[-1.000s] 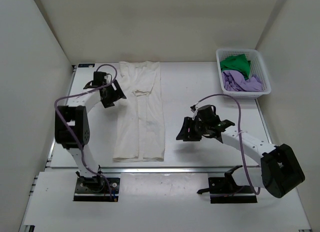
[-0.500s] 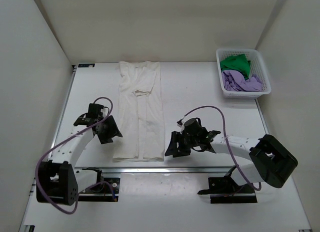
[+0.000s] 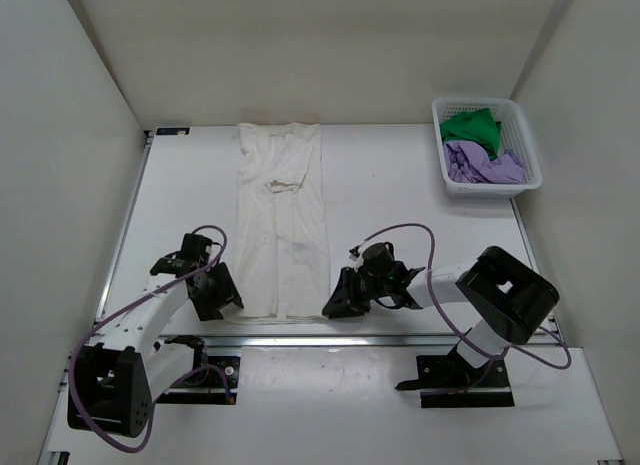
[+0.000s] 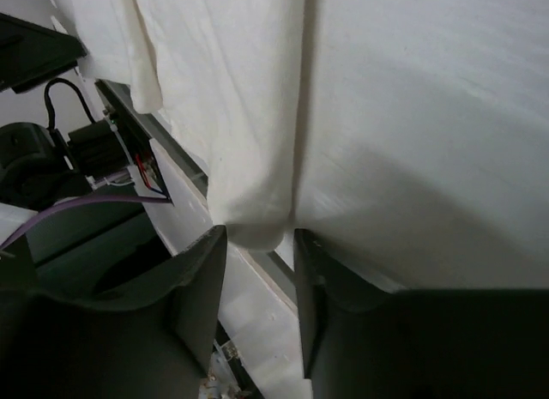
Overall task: Fold and stack the t-shirts
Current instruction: Grab the bottom of the folded rectangular tshirt with both arms, then fold the folded rectangular tshirt in 1/3 of the way
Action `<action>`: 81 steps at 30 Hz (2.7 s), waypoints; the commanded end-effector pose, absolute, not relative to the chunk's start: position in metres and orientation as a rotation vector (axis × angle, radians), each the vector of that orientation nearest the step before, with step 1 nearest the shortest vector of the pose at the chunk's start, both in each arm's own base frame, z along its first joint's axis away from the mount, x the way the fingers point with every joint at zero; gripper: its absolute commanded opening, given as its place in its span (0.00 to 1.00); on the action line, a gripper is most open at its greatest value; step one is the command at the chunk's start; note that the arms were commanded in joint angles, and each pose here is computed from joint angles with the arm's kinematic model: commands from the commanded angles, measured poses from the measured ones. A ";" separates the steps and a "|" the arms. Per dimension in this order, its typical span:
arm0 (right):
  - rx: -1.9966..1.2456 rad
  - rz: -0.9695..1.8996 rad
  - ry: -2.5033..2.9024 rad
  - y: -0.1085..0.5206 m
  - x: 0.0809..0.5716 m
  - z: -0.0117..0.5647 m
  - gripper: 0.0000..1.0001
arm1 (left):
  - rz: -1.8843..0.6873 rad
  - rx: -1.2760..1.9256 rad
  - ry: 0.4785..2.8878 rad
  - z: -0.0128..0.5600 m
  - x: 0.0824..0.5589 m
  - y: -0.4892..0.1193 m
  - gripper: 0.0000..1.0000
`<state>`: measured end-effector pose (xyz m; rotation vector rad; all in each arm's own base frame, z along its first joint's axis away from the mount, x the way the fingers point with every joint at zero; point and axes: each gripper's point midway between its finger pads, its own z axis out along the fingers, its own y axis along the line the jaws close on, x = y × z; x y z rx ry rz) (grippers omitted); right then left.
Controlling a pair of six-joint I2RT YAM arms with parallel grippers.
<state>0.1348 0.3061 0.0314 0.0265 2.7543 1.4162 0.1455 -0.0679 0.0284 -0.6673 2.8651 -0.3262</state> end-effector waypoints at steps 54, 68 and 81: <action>-0.035 1.175 2.808 0.237 0.095 0.049 0.00 | -0.753 -0.441 2.970 0.050 0.070 -0.128 0.00; -0.170 1.027 2.625 0.246 0.239 0.150 0.01 | -0.737 -0.493 2.708 0.160 0.201 -0.136 0.00; -0.220 0.970 2.551 0.278 0.397 0.149 0.00 | -0.493 -0.641 2.622 0.129 0.315 -0.105 0.00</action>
